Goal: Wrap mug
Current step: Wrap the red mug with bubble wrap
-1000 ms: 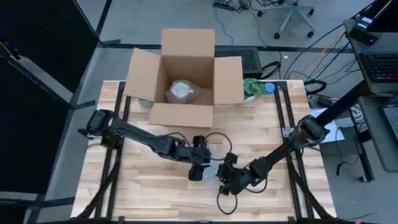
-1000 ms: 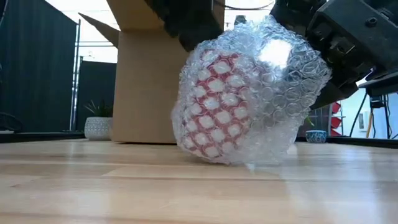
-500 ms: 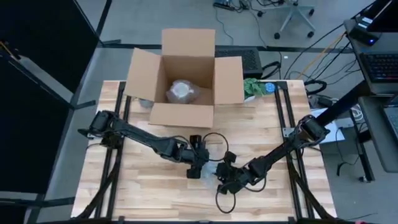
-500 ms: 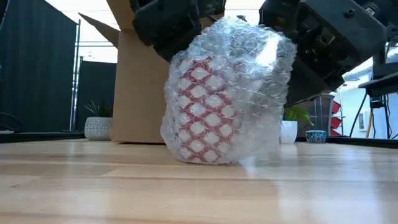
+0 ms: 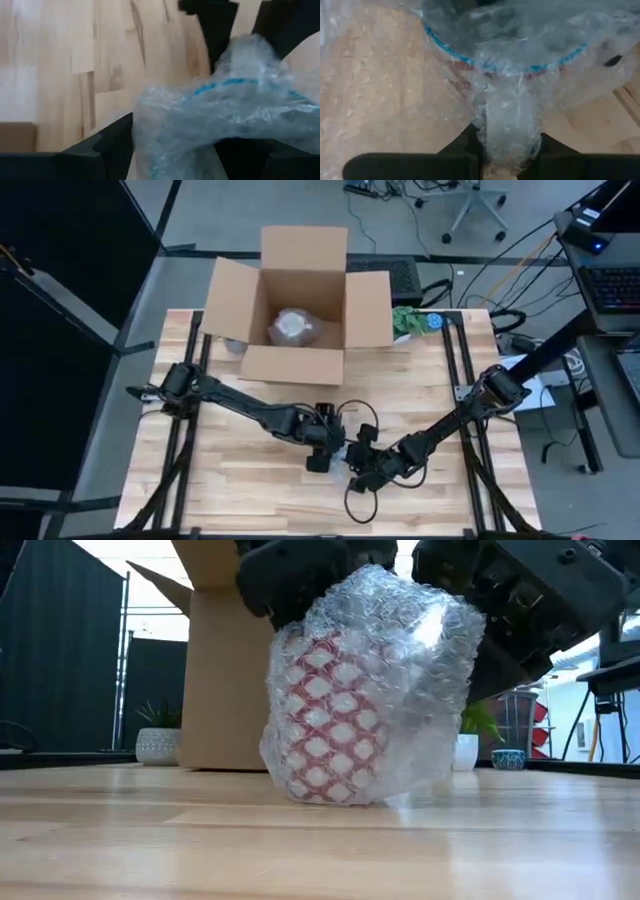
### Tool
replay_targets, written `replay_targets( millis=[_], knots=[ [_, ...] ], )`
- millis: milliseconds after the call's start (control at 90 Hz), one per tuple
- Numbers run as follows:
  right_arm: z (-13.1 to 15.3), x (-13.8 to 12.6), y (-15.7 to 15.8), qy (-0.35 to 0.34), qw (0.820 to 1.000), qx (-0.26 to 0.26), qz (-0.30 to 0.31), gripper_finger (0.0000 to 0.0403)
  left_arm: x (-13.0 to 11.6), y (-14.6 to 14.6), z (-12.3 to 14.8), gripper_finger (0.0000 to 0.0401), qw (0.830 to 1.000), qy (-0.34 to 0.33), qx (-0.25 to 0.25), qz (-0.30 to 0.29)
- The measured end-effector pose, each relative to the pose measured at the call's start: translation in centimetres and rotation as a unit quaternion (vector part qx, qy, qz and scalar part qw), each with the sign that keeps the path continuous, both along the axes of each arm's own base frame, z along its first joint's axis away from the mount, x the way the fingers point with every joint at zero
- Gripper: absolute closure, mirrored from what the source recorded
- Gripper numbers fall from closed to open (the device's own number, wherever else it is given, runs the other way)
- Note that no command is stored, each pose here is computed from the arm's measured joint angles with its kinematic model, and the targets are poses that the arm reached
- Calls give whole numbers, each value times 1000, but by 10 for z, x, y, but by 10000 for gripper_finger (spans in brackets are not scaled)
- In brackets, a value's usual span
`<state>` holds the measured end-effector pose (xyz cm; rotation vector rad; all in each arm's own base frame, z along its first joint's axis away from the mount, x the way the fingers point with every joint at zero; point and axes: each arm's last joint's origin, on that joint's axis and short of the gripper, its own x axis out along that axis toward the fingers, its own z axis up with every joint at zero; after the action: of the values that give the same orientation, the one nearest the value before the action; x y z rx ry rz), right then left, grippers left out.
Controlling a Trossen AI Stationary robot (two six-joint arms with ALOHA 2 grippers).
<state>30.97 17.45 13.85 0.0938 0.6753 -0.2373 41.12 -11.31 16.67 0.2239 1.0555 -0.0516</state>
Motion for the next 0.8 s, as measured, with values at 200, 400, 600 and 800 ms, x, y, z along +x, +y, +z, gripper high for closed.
replay_targets(
  millis=[200,400,600,800],
  knots=[
    [0,-1,0,3,1000,-3,2,357,6,-3,-2,164,999,-21,-29,-11],
    [0,-2,0,7,1000,-4,2,357,8,-4,-1,164,998,-30,-45,-29],
    [-1,-3,1,9,1000,1,-5,357,3,-3,12,163,998,-34,-49,-17],
    [0,-2,1,8,1000,1,-4,357,-8,0,40,163,997,-50,-62,-1]
  ],
)
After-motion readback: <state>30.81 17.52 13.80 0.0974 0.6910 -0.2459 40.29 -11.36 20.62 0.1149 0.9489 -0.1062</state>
